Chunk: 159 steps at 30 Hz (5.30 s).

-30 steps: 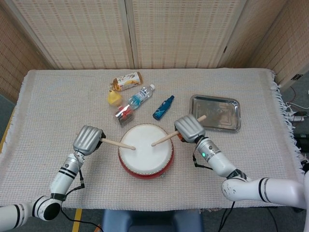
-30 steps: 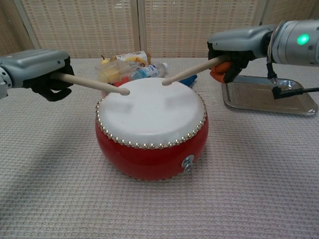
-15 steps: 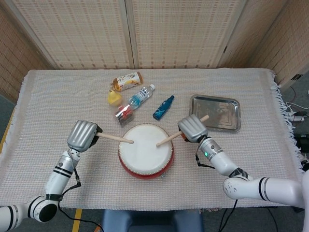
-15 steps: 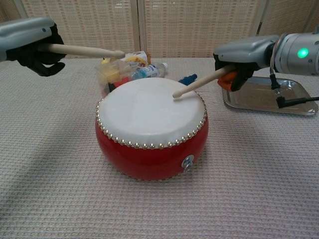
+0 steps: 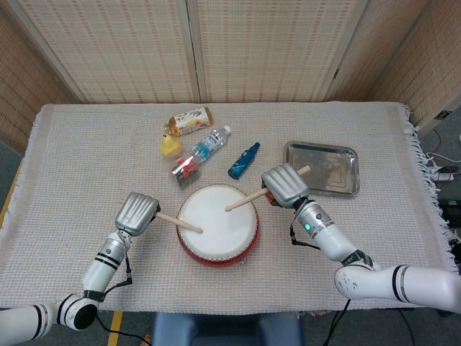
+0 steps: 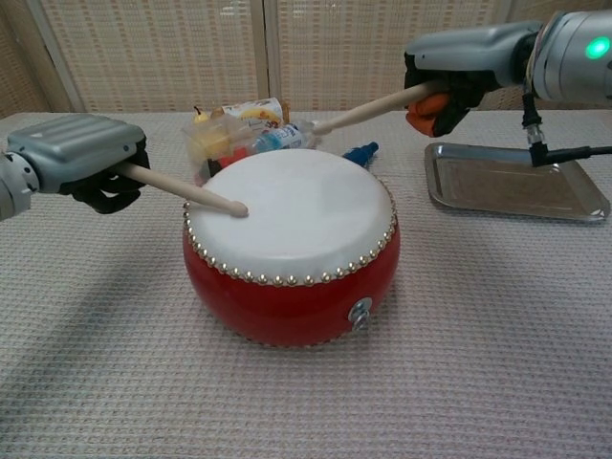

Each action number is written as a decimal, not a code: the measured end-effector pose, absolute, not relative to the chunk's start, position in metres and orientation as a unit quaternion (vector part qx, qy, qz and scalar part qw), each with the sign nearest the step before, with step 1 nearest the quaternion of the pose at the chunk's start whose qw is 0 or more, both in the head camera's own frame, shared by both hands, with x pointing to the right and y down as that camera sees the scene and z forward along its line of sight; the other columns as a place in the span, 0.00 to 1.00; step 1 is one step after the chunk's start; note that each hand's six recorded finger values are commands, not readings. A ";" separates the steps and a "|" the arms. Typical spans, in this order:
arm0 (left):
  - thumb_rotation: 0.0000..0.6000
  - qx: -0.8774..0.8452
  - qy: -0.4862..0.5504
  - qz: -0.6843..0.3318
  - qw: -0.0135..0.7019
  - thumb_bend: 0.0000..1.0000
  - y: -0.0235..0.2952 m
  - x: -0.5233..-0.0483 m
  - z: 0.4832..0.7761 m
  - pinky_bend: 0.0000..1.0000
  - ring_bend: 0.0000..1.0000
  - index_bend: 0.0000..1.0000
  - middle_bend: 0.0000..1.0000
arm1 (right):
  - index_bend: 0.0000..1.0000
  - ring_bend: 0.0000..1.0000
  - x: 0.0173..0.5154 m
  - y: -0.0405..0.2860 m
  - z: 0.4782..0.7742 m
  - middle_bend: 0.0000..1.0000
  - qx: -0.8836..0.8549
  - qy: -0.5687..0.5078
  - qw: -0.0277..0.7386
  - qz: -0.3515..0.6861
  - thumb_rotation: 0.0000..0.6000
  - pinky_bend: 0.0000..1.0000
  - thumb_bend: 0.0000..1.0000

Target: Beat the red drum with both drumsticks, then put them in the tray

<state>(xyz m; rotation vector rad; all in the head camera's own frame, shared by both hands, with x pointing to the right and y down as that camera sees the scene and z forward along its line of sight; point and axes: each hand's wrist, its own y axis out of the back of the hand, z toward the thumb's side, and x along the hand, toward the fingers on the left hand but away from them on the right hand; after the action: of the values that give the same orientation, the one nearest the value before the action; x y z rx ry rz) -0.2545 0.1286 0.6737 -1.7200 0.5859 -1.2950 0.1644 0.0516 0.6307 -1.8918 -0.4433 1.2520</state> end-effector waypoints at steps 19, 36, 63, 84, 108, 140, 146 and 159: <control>1.00 -0.698 0.219 -0.523 0.438 0.84 0.136 -0.254 0.680 1.00 1.00 1.00 1.00 | 1.00 1.00 0.163 0.053 0.635 1.00 -0.747 -0.173 0.404 0.499 1.00 1.00 0.97; 1.00 -0.704 0.289 -0.499 0.415 0.84 0.115 -0.261 0.651 1.00 1.00 1.00 1.00 | 1.00 1.00 0.173 0.067 0.671 1.00 -0.728 -0.128 0.407 0.536 1.00 1.00 0.97; 1.00 -0.694 0.335 -0.504 0.390 0.84 0.118 -0.304 0.633 1.00 1.00 1.00 1.00 | 1.00 1.00 0.294 0.013 0.722 1.00 -0.683 -0.236 0.306 0.620 1.00 1.00 0.80; 1.00 -0.692 0.353 -0.513 0.365 0.84 0.114 -0.323 0.630 1.00 1.00 1.00 1.00 | 0.37 0.24 0.321 0.006 0.760 0.37 -0.664 -0.235 0.276 0.653 1.00 0.37 0.26; 1.00 -0.690 0.365 -0.501 0.373 0.84 0.107 -0.326 0.618 1.00 1.00 1.00 1.00 | 0.09 0.03 0.302 0.001 0.720 0.15 -0.697 -0.250 0.281 0.611 1.00 0.19 0.18; 1.00 -0.694 0.278 -0.477 0.461 0.84 0.114 -0.213 0.621 1.00 1.00 1.00 1.00 | 0.38 0.06 0.164 0.071 0.571 0.15 -0.830 -0.289 0.203 0.432 1.00 0.16 0.18; 1.00 -0.681 0.277 -0.492 0.466 0.84 0.109 -0.202 0.625 1.00 1.00 1.00 1.00 | 0.43 0.03 0.133 0.087 0.576 0.15 -0.845 -0.294 0.147 0.422 1.00 0.12 0.18; 1.00 -0.678 0.292 -0.488 0.465 0.83 0.108 -0.192 0.616 1.00 1.00 1.00 1.00 | 0.44 0.01 0.085 0.094 0.589 0.15 -0.838 -0.300 0.157 0.428 1.00 0.10 0.18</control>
<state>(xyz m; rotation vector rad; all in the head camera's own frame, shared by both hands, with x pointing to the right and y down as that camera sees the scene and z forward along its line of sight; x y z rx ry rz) -0.1925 0.1084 0.6164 -1.6661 0.7161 -1.1980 0.0854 0.0939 0.5894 -2.3977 -0.8584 1.2237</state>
